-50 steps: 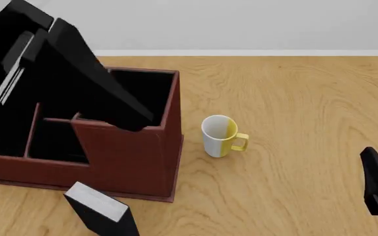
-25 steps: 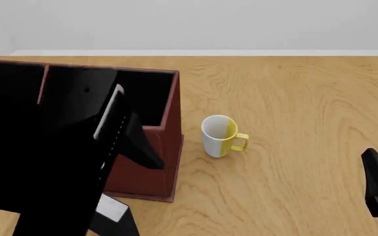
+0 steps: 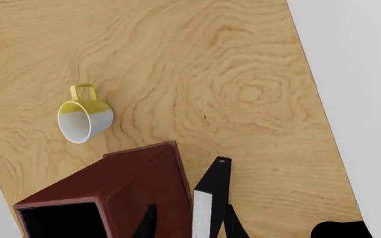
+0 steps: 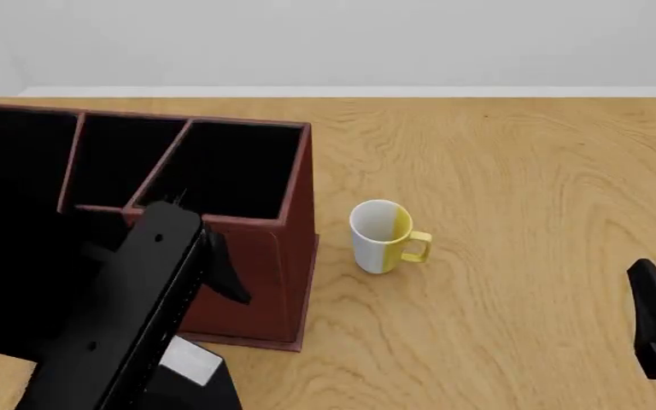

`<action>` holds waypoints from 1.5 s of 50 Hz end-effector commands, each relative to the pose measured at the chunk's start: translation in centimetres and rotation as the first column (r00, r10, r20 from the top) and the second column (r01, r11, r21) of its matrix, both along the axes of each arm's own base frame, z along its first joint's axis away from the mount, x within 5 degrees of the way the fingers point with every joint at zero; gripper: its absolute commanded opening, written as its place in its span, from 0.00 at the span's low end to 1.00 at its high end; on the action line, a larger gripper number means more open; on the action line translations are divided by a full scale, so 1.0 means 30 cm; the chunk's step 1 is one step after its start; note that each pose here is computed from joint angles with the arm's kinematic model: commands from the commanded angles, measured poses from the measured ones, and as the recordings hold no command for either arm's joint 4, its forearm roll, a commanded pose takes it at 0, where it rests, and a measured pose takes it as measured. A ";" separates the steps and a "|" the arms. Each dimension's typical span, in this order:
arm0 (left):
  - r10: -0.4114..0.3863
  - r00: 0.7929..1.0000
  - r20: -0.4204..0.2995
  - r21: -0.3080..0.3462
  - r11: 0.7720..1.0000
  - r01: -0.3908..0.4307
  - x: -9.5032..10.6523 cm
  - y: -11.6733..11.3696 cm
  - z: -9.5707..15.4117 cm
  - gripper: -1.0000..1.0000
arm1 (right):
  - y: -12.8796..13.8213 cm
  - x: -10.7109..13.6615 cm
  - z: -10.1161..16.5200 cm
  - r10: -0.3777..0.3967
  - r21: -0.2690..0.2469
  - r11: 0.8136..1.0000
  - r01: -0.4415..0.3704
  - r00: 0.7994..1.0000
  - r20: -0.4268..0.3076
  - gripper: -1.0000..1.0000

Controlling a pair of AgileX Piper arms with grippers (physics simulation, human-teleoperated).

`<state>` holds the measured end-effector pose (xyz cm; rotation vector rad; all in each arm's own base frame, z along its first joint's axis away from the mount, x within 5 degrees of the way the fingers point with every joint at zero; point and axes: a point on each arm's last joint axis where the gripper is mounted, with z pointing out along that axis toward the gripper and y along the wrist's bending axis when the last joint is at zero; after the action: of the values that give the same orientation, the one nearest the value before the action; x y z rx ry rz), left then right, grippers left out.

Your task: Pick up the book and place it in the front compartment of the caddy.

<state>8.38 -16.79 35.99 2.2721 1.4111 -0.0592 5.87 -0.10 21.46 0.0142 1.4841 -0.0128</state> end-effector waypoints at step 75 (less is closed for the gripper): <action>0.041 0.998 -0.045 0.223 0.974 -0.030 0.120 0.109 -0.195 1.00 | -0.002 -0.004 0.000 -0.011 0.006 1.000 0.011 1.000 0.000 1.00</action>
<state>12.29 -13.03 30.20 2.4396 1.5457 0.0712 5.72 -0.16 21.44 0.0258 1.4841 -0.0161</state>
